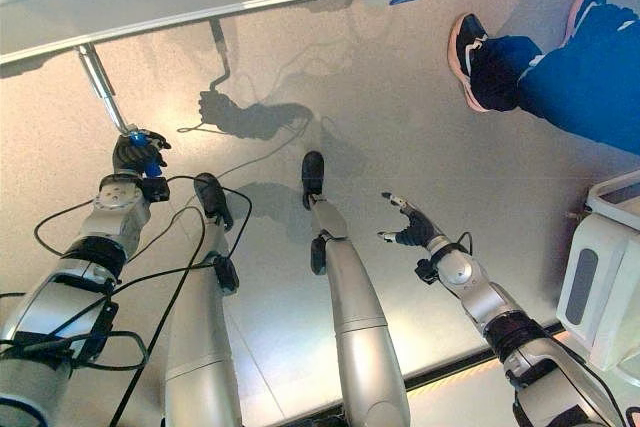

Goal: Raise the hospital bed

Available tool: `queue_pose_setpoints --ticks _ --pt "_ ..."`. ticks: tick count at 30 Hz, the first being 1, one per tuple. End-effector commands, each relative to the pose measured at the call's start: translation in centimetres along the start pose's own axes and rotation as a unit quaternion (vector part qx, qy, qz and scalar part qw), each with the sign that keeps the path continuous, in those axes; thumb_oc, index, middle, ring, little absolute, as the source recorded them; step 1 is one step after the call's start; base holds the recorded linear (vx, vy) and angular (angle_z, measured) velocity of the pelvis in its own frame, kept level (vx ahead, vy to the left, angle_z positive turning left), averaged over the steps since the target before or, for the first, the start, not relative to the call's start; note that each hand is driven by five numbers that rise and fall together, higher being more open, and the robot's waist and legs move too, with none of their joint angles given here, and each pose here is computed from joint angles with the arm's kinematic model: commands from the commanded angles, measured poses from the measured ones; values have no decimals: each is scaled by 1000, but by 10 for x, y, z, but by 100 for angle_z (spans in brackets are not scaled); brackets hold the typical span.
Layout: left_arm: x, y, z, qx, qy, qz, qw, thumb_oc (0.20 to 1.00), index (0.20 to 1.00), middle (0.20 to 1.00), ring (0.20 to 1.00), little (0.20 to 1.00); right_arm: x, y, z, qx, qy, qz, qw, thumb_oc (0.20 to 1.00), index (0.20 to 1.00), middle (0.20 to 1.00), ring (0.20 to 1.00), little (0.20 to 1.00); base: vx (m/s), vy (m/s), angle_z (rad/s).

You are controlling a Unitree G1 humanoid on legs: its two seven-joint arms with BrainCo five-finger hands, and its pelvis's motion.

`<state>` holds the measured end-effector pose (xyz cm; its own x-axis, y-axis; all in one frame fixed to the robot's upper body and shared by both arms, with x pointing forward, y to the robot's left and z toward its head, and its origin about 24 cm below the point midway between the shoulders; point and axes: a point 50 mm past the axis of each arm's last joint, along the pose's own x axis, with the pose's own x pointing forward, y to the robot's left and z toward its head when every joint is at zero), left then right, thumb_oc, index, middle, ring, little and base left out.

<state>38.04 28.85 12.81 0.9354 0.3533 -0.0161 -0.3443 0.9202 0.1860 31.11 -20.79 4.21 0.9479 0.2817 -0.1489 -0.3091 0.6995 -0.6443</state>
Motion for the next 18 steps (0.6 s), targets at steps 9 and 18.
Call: queue_pose_setpoints --ticks 9,18 --pt "-3 -5 -4 26 -1 -33 999 200 200 200 200 200 -24 15 -19 9 24 33 999 1000 1000 1000 1000 1000 0 0 0" --pt "-18 -65 43 26 -120 -165 979 200 200 200 200 200 -31 19 -34 9 59 33 998 1000 1000 1000 1000 1000 -4 -14 0"
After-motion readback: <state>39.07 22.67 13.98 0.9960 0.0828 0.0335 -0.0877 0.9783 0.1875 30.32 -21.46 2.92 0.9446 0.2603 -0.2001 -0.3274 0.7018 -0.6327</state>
